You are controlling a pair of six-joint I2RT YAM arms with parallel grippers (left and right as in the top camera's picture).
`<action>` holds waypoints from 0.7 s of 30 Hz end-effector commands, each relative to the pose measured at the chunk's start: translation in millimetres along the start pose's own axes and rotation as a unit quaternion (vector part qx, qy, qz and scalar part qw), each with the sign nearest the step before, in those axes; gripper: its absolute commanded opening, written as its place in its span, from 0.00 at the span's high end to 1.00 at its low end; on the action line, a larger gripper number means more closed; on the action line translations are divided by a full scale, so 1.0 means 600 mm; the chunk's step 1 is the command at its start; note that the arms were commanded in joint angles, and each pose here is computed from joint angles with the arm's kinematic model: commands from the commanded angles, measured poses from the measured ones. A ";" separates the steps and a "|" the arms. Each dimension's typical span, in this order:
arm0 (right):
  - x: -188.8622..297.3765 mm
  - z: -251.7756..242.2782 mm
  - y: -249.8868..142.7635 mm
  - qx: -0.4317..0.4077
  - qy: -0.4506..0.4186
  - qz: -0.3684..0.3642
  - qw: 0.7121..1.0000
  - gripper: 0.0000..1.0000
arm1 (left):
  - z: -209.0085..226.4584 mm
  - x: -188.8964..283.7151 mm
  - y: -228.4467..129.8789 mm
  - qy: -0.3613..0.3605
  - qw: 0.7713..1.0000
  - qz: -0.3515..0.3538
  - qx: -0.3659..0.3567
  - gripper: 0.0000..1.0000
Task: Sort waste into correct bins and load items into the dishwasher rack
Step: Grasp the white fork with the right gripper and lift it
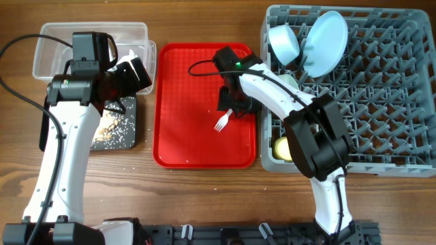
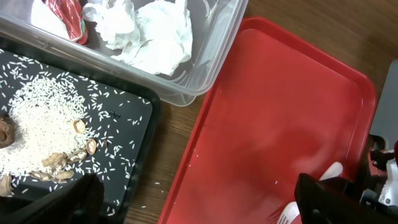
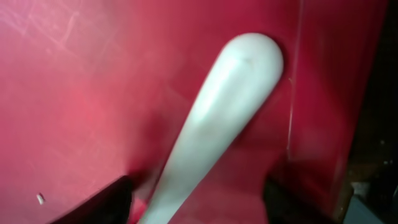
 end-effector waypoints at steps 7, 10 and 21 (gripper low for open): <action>-0.015 0.014 -0.008 -0.002 0.032 0.025 0.999 0.87 | -0.003 0.004 0.005 0.001 1.000 -0.006 -0.006 0.00; -0.015 0.017 -0.010 -0.002 0.039 0.030 0.999 0.96 | -0.003 0.004 0.005 0.001 1.000 -0.006 -0.006 0.00; 0.007 0.048 -0.009 0.077 0.105 0.038 0.991 0.96 | -0.003 0.004 0.005 0.001 1.000 -0.006 -0.006 0.00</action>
Point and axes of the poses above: each gripper's point midway between its finger pads, its own x axis back along the fingers, its own z axis along the line the jaws close on, y = z × x, the point moved 4 cm from there along x, back along the fingers, and after that the axes turned 5 degrees about x, right-handed, at the moved point
